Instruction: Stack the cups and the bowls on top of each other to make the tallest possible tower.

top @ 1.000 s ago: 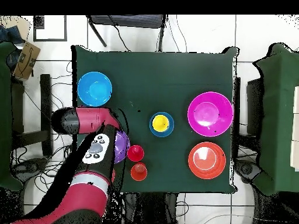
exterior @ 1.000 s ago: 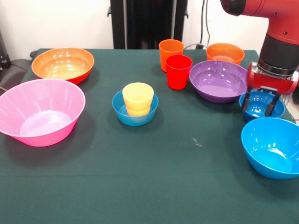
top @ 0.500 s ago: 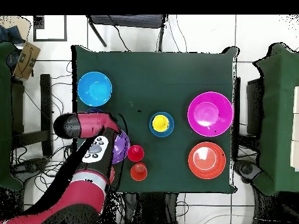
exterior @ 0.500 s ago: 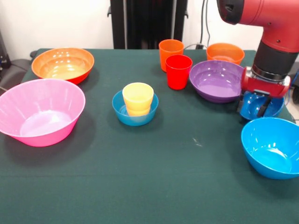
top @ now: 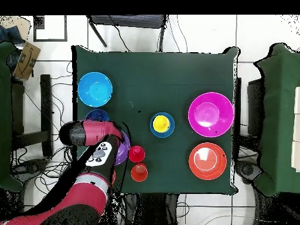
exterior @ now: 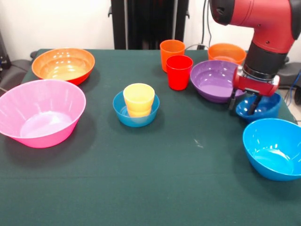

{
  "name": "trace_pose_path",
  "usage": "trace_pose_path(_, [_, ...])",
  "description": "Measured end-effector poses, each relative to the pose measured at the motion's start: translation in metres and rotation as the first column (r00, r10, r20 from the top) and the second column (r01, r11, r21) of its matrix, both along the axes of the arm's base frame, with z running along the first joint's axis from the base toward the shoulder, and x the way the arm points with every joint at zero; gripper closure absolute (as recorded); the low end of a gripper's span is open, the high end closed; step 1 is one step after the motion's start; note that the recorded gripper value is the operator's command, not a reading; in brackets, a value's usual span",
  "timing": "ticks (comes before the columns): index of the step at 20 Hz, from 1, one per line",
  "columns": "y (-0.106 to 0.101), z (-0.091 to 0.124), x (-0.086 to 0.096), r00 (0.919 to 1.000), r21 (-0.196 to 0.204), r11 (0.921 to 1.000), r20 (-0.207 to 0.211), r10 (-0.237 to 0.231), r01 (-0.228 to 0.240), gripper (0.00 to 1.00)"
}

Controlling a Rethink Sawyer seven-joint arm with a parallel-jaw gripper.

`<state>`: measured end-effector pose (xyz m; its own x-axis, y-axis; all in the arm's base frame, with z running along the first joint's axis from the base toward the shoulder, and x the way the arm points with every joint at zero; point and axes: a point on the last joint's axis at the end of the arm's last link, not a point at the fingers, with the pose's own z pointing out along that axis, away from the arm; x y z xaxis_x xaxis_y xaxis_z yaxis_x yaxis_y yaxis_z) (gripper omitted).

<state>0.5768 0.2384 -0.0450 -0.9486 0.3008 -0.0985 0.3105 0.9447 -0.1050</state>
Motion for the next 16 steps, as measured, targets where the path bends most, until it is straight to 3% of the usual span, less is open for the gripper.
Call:
trace_pose_path(7, [-0.001,0.001,-0.011,1.0000,0.002,1.0000,-0.005,-0.004,0.004,0.00])
trace_pose_path(16, [0.000,0.012,-0.007,0.9997,0.033,0.9992,-0.001,-0.023,0.023,0.00])
